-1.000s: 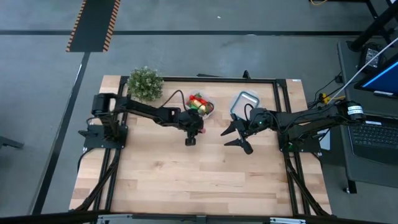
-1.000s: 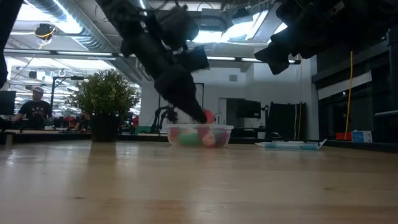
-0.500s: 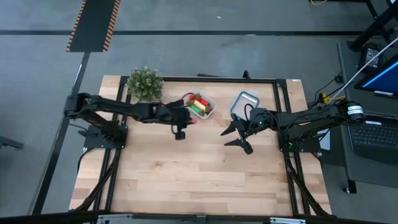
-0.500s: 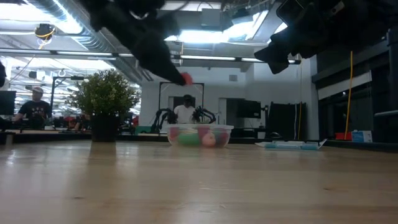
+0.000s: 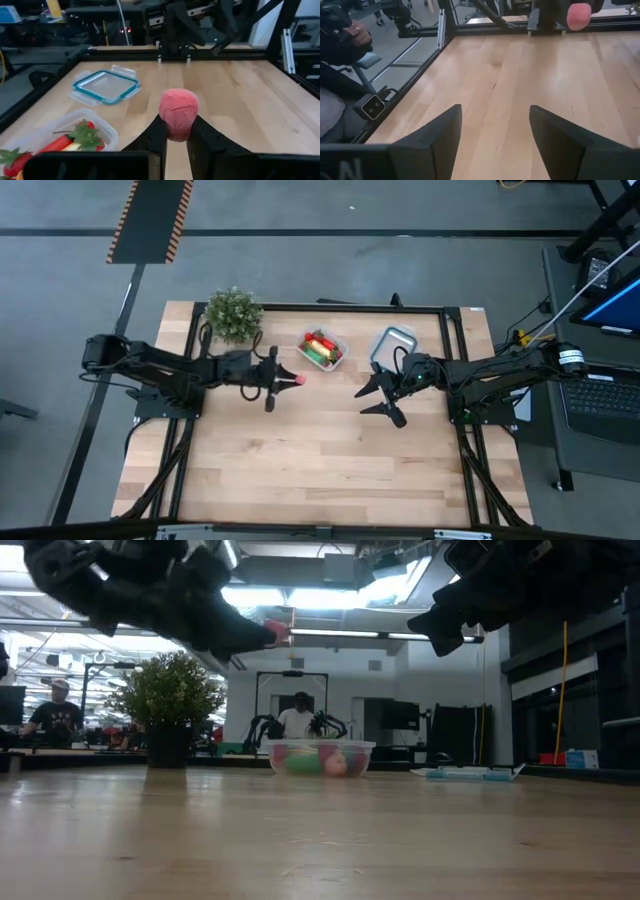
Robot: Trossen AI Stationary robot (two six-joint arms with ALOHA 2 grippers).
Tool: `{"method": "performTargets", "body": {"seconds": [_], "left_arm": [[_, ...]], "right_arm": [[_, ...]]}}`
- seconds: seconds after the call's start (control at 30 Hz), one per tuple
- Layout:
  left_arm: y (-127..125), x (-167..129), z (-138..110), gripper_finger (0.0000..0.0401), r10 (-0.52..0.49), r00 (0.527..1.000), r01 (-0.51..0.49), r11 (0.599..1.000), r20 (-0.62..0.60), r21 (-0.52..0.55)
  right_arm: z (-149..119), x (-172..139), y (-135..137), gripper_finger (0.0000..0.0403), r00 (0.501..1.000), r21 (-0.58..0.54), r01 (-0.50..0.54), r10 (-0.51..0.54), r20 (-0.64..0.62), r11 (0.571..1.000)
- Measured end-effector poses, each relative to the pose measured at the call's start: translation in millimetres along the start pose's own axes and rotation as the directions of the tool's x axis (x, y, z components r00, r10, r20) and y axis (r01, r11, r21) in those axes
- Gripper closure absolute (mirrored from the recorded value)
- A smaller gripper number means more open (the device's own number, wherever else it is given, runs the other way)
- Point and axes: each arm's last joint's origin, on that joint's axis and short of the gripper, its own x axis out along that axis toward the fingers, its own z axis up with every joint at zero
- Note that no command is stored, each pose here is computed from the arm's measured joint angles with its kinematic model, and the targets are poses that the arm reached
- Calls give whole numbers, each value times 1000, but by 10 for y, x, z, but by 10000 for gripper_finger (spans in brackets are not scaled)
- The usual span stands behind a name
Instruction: Pick and placing Produce into tupperware
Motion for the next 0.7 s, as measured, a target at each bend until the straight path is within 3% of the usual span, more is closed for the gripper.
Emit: {"method": "performTargets", "body": {"seconds": [0.27, 0.5, 0.6, 0.7], "left_arm": [[-49, -90, -84, 358, -140, 983, 136, 990, 116, 44], [-58, -95, -75, 359, -175, 976, 169, 984, 129, 56], [-54, -95, -73, 359, -160, 978, 154, 987, 131, 53], [-16, -91, -70, 359, -29, 991, 27, 999, 133, 17]], "right_arm": [[-3, 14, 44, 169, 1000, -8, -18, 18, -3, 1000], [-8, 33, 114, 169, 999, -17, -48, 48, -8, 999], [-9, 36, 126, 169, 999, -18, -53, 52, -9, 998], [-10, 36, 127, 169, 999, -18, -53, 53, -10, 998]]}}
